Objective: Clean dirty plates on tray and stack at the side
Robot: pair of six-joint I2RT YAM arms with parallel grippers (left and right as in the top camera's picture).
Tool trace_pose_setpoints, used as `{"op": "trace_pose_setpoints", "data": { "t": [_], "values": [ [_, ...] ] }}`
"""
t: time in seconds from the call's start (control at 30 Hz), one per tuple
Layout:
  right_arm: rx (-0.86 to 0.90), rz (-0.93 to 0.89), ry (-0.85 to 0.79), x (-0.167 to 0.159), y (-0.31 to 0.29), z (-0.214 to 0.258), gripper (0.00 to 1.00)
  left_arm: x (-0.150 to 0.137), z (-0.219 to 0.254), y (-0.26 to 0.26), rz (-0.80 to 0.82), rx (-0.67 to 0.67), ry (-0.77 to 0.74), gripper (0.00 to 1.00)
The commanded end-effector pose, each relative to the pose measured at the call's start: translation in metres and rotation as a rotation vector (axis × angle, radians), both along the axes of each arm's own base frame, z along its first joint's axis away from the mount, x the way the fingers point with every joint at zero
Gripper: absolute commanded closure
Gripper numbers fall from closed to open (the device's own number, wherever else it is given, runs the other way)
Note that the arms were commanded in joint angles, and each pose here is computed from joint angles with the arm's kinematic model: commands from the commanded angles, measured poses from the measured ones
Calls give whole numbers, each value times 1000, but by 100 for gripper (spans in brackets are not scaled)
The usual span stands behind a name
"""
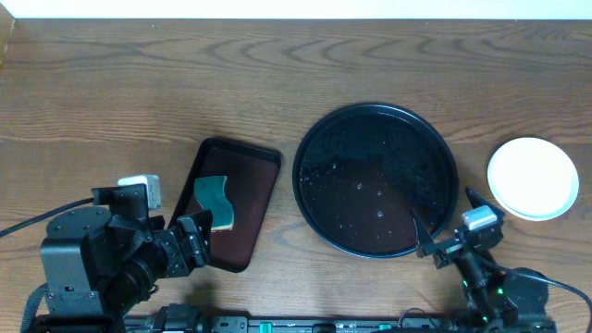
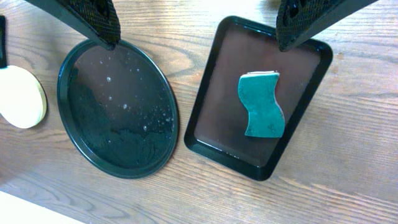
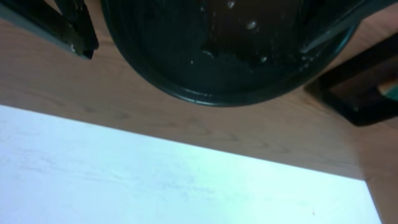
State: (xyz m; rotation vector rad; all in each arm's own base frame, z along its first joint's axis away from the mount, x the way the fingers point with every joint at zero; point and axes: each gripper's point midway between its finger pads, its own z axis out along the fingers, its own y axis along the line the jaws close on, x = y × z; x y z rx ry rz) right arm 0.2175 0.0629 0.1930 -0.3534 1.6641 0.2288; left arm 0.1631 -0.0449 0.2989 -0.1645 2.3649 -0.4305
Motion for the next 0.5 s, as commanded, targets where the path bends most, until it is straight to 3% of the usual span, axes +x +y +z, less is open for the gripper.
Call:
{"op": "trace_pose_setpoints", "data": {
  "t": [0.0,0.47],
  "values": [
    [-11,-15,-21,7,-3,-12,1,0,2,-1,-3,-5,-4,19],
    [-9,-12,-92,19,-2,-29,1,0,2,-1,-3,-5,-4,19]
  ]
}}
